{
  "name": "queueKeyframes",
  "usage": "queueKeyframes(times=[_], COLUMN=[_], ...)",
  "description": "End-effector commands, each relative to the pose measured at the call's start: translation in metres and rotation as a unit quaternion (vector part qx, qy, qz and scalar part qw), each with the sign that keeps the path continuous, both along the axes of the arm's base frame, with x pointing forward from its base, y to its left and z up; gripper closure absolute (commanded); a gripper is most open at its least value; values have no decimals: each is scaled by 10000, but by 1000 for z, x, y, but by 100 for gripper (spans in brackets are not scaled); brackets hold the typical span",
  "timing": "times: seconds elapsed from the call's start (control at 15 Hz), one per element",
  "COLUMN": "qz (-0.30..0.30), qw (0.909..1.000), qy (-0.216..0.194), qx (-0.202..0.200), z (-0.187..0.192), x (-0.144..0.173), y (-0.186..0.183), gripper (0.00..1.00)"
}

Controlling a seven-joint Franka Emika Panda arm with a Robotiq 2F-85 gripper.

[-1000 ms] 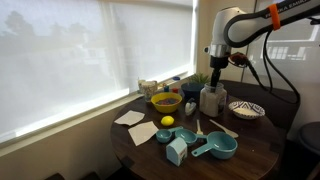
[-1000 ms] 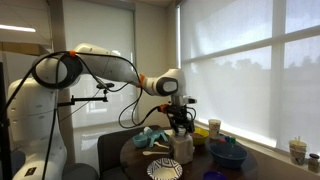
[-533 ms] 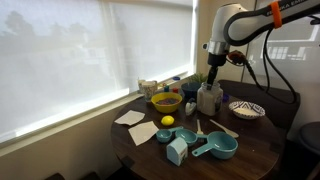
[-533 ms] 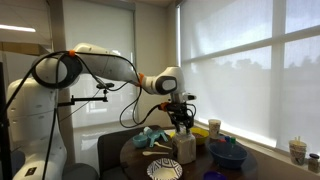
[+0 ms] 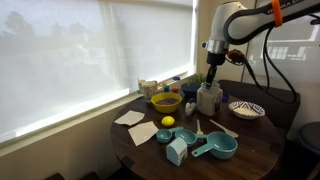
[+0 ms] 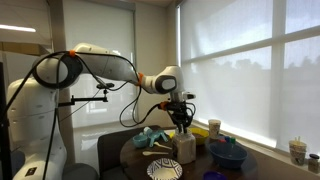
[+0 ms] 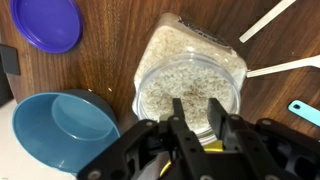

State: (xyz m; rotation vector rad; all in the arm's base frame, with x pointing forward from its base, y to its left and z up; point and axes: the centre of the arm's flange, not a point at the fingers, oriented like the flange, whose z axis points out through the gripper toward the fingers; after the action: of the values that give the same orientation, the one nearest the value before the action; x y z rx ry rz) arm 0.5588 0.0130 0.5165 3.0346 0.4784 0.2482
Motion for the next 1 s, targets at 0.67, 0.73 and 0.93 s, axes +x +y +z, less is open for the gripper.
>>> queueKeyframes(times=[0.67,0.73,0.93], qz=[-104,-96,-74], qw=[9994,9993,9992], qy=[339,350,393], qx=[-20,-14,-16], z=[-33,-34,-37], x=[11,11,12], y=[-12,-11,-10], gripper=[65,65,68])
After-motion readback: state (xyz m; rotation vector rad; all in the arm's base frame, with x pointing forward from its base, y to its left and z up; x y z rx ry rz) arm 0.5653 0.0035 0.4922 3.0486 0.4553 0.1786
